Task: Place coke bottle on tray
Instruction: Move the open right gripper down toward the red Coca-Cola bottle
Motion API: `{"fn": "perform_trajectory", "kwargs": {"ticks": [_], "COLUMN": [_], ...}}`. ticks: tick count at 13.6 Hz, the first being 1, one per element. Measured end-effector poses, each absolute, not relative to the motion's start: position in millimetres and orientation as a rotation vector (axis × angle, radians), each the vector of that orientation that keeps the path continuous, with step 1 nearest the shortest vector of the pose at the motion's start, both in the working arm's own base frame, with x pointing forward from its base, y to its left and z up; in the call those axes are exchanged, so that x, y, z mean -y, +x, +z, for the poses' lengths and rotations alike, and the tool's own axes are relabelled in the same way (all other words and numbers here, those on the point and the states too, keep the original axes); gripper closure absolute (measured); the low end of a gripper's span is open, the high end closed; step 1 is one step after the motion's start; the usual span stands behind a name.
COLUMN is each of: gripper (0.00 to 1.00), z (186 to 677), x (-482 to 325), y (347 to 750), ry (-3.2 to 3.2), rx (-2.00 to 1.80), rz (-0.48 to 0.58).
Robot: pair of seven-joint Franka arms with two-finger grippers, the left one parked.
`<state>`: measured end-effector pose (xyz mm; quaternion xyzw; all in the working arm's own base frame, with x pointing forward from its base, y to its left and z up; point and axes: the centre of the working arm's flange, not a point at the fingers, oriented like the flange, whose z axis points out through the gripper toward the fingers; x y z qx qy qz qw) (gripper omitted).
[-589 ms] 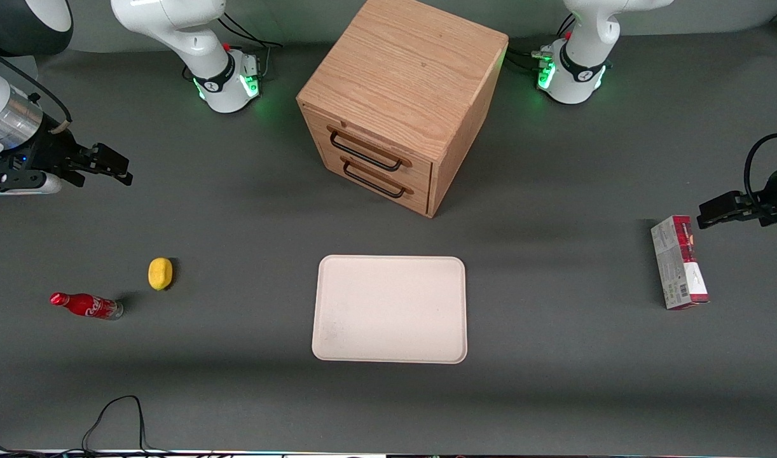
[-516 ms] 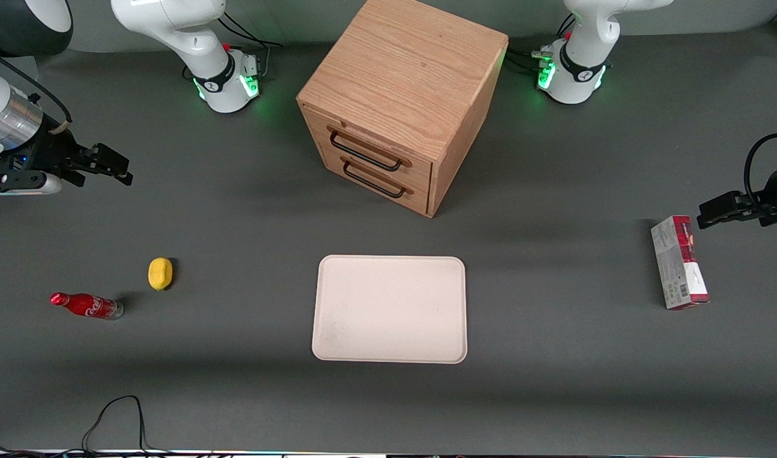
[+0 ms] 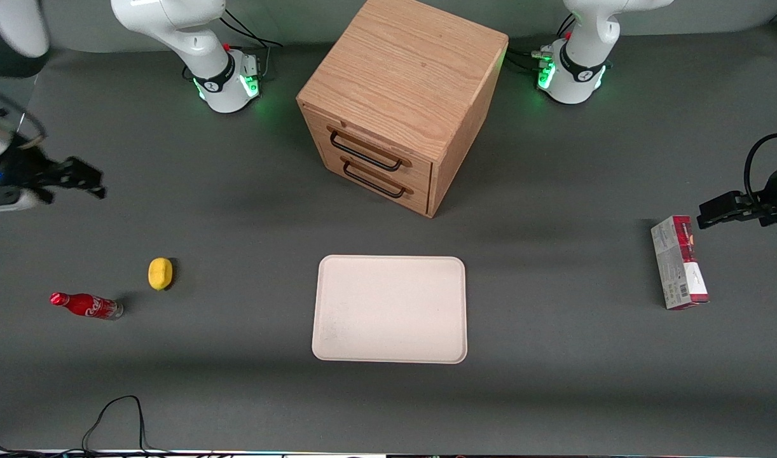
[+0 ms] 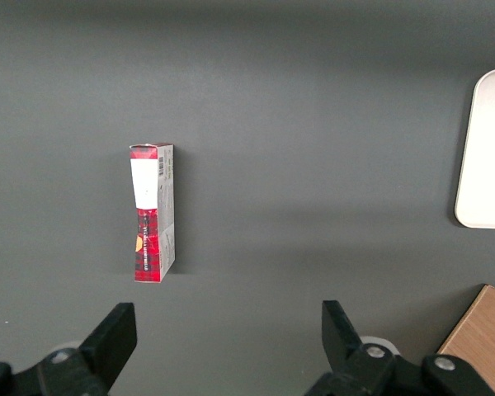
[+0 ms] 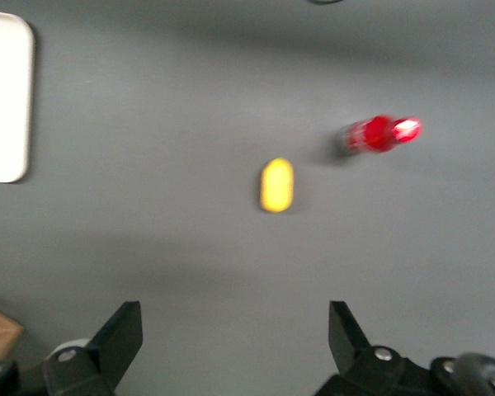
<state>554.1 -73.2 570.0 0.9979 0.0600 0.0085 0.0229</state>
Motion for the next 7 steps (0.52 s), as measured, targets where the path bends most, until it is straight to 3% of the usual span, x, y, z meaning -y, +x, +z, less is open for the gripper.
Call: {"fn": "perform_trajectory", "kwargs": {"ticks": [3, 7], "gripper": [0.0, 0.01], "z": [551, 471], "x": [130, 190], "y": [599, 642], "ry": [3.057, 3.144], "rx": [-0.233, -0.277], "rz": [0.001, -0.008]}}
